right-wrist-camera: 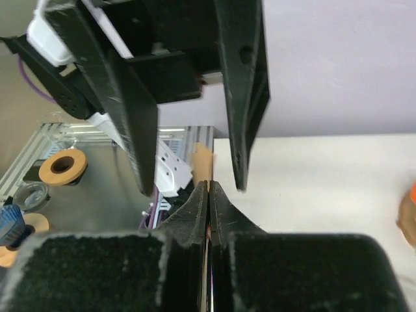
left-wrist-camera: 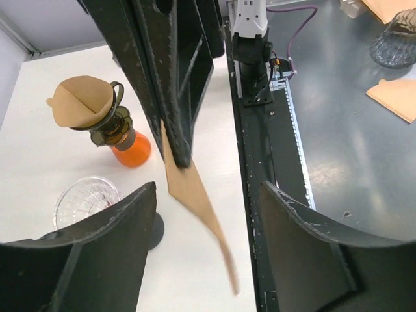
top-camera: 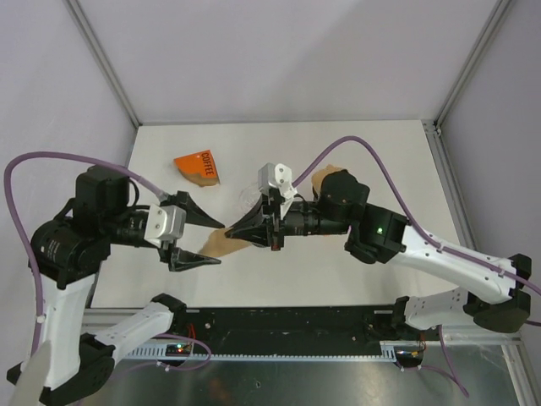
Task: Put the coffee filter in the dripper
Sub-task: Place the coffee filter in the coffee dripper.
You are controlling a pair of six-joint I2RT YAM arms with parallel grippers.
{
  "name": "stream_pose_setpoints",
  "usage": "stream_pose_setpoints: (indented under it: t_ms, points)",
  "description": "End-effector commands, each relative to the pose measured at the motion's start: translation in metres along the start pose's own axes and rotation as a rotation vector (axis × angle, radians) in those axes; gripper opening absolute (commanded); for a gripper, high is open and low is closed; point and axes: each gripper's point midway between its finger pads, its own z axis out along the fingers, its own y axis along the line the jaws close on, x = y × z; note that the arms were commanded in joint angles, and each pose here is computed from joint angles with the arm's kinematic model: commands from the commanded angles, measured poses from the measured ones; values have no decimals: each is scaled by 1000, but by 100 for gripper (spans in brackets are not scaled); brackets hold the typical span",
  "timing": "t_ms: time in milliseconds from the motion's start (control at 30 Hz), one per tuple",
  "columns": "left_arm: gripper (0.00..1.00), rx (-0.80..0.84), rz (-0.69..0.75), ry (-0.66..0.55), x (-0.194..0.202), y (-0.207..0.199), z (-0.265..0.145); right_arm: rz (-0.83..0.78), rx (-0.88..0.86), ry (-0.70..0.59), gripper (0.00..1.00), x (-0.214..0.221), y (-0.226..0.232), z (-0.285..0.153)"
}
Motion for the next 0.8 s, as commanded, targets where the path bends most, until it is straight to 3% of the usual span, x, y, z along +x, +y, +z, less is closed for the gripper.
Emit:
stream_pose_setpoints:
  t_ms: [0,167,267,433,600,767]
  points:
    - [73,-44,19,3,-3,-7,-8,41,166,-34,0,-19,-13,-29]
    - [73,-200,24,30,-5,10,-21,62,202,15,0,-10,-8,-35]
    - [60,-273,17,46,-7,20,-27,74,224,59,0,-2,-5,-35]
    - [43,-234,-24,22,-10,17,-22,52,194,88,0,1,5,-29]
    - [51,-120,-76,-28,-14,3,-12,39,182,114,0,3,10,-21]
    - [48,-90,-129,-6,4,1,-4,39,176,116,0,2,13,-19]
